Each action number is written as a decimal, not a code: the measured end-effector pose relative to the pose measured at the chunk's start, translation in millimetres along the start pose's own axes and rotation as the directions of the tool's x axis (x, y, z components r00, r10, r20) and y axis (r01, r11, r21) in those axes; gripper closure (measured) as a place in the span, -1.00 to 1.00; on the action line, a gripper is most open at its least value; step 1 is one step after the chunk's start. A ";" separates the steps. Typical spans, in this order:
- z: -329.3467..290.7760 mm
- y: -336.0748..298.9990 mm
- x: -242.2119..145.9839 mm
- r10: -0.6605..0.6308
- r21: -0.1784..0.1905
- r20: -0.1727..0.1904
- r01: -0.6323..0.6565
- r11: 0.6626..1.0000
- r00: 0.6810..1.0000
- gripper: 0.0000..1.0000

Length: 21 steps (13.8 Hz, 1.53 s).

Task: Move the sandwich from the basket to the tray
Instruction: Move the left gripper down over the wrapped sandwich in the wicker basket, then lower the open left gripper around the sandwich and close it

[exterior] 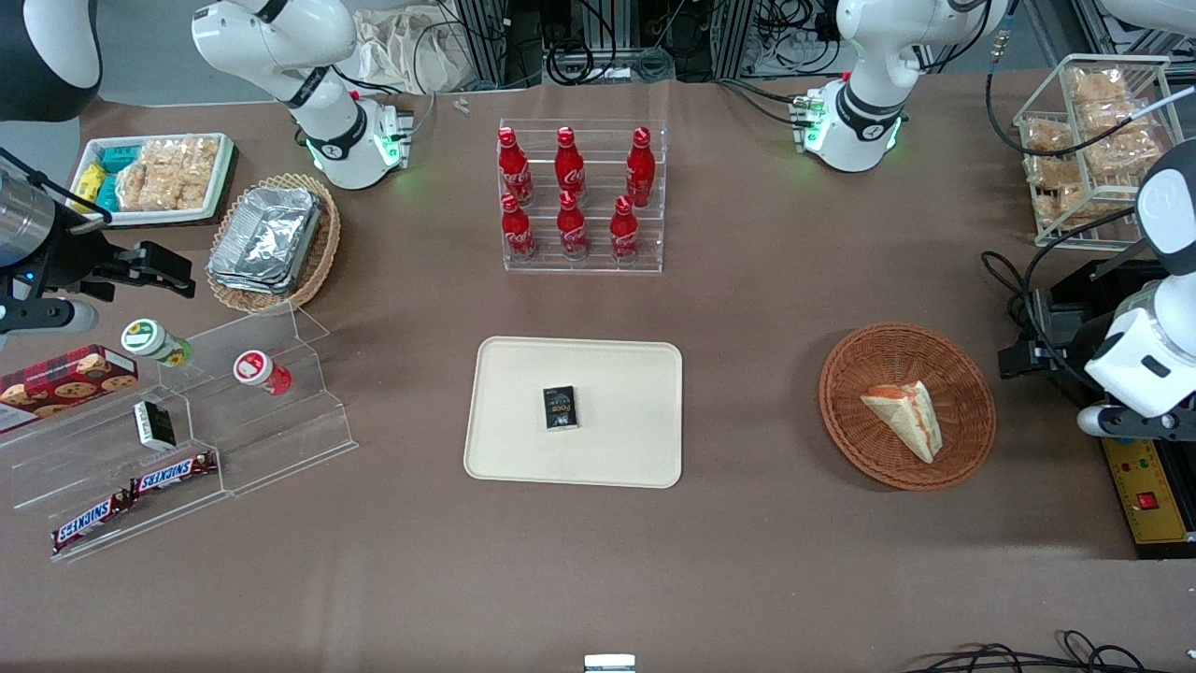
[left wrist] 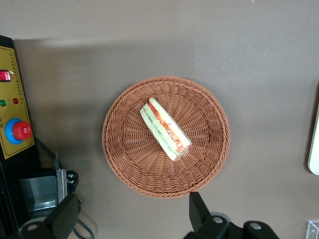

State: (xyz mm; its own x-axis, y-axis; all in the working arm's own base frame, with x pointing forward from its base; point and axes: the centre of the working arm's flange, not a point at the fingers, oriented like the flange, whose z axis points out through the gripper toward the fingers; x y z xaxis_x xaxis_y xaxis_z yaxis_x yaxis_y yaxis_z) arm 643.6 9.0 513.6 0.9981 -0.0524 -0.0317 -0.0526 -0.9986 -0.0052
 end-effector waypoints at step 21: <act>178.3 31.3 16.3 -0.272 0.016 0.095 0.272 0.962 0.958 -1.00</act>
State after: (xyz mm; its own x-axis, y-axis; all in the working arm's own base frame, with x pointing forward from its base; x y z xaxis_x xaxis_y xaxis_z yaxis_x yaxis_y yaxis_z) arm 652.6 -21.9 334.7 0.9672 0.2219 -0.1237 0.2200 -0.9751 -0.0293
